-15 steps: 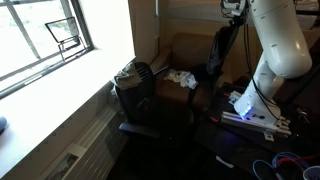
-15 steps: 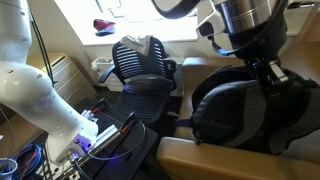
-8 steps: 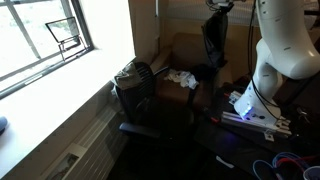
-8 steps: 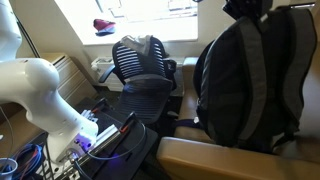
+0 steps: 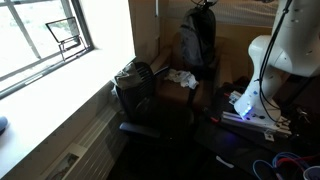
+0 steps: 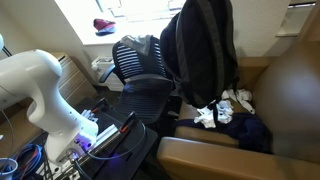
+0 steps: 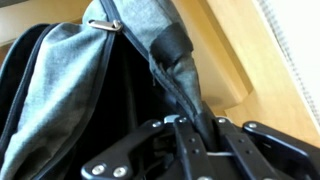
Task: Pick up the blue cloth on the backrest and place it on the right side of the brown couch, then pick up the cream white pants on the left side of the couch and place it on the backrest then pick up the white cloth on the seat of the chair and place it on the couch then finally pick up the bag and put it on the seat of the chair
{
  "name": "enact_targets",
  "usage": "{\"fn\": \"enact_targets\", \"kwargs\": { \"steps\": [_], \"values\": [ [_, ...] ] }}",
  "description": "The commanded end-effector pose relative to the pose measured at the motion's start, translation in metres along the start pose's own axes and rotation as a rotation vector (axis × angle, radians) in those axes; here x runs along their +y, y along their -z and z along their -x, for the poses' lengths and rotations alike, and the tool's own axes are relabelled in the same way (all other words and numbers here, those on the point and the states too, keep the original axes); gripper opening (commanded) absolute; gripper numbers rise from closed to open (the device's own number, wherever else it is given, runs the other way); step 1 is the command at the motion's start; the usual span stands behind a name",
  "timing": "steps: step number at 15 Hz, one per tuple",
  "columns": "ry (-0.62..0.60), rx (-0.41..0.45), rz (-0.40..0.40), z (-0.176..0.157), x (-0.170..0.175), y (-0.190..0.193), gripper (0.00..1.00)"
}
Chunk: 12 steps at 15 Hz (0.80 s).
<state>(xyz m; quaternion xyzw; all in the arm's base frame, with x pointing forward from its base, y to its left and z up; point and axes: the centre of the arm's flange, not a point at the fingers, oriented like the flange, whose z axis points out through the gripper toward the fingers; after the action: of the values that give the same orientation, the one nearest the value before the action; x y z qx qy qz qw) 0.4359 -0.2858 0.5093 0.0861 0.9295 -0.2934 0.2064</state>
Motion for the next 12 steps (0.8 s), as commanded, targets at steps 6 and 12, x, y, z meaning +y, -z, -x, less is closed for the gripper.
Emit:
{"fn": "enact_targets", "kwargs": {
  "steps": [6,12],
  "values": [
    [0.199,-0.117,0.062,0.000,0.072,0.046,0.04],
    [0.506,-0.299,0.076,0.033,0.156,0.169,0.04]
  ]
}}
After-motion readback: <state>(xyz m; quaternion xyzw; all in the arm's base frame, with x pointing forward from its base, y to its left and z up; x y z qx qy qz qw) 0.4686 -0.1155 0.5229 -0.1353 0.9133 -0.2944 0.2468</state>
